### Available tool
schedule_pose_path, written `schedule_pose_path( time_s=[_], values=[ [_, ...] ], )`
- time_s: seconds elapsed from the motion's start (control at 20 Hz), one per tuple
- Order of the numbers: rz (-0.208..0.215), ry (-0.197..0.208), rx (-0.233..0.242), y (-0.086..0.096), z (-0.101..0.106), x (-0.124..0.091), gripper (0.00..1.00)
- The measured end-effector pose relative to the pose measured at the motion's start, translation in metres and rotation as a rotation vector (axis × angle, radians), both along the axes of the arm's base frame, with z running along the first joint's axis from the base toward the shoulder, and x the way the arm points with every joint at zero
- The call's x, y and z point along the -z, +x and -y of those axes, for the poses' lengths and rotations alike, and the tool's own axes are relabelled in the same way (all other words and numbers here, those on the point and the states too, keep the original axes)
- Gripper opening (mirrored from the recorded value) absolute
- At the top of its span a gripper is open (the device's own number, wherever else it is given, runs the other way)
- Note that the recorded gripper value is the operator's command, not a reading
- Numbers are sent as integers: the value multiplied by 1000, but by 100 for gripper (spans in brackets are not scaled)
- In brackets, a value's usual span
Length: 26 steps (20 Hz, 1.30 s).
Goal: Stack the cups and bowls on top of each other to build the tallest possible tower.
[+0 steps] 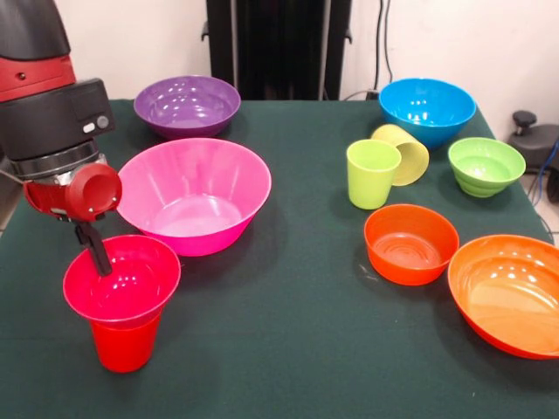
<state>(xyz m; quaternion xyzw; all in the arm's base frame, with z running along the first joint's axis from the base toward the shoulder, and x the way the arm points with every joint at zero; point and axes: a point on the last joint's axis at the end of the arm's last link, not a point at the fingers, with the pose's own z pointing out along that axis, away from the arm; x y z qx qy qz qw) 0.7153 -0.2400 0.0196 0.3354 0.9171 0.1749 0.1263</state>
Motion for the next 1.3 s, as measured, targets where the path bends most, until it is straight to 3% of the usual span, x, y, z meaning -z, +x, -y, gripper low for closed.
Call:
schedule_pose_path(
  time_s=[0.35, 0.4, 1.3],
  values=[
    [17, 10, 1, 4, -5, 1, 0],
    [16, 10, 1, 4, -6, 2, 100],
    [13, 15, 0, 3, -7, 5, 100]
  ],
)
